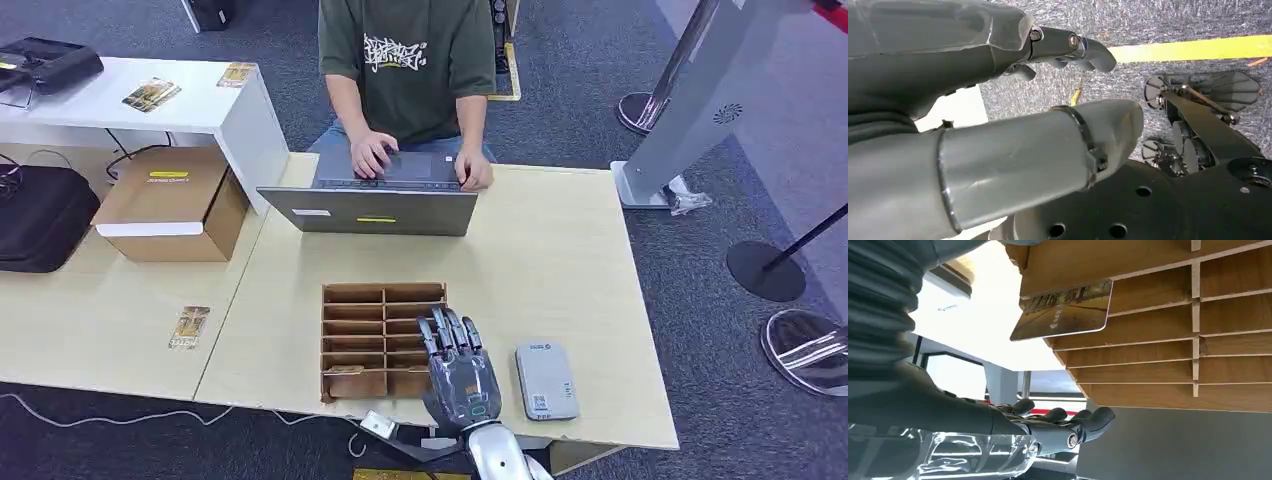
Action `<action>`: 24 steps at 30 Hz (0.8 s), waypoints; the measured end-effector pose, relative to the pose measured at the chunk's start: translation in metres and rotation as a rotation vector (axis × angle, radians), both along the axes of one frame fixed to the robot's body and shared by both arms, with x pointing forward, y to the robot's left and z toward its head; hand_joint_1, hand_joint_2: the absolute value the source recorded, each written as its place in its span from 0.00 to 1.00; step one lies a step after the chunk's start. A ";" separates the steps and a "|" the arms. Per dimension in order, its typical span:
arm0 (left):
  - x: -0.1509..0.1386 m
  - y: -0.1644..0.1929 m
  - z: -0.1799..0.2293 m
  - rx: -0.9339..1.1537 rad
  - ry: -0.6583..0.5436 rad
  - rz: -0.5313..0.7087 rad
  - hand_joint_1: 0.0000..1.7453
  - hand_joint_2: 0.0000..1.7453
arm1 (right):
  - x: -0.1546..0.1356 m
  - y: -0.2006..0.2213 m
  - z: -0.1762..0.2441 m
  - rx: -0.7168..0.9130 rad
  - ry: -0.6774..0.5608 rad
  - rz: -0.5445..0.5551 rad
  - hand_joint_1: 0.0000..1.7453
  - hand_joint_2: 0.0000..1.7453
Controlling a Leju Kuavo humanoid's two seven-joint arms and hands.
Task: Pass the card to the sensor for recognition and then transmit it.
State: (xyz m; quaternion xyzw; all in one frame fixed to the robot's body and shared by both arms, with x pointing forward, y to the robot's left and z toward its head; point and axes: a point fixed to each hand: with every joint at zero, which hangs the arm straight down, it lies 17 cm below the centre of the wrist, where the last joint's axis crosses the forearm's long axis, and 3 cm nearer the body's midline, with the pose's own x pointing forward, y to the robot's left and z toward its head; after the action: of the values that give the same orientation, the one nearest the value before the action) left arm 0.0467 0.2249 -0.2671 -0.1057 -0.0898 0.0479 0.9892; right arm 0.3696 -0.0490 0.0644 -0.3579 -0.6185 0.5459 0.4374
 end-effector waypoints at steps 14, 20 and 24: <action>-0.001 0.001 0.000 0.001 0.003 0.000 0.00 0.00 | 0.000 0.000 0.001 0.002 -0.002 0.000 0.00 1.00; -0.001 0.001 0.000 0.002 0.003 0.000 0.00 0.00 | 0.000 0.000 0.001 0.002 -0.002 0.000 0.83 1.00; -0.001 0.001 0.000 0.002 0.003 0.000 0.00 0.00 | 0.000 0.000 0.001 0.002 -0.002 0.000 0.62 1.00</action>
State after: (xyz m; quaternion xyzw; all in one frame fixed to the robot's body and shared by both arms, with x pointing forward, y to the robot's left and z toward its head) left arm 0.0459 0.2258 -0.2673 -0.1047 -0.0882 0.0478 0.9894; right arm 0.3695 -0.0489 0.0656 -0.3580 -0.6196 0.5449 0.4370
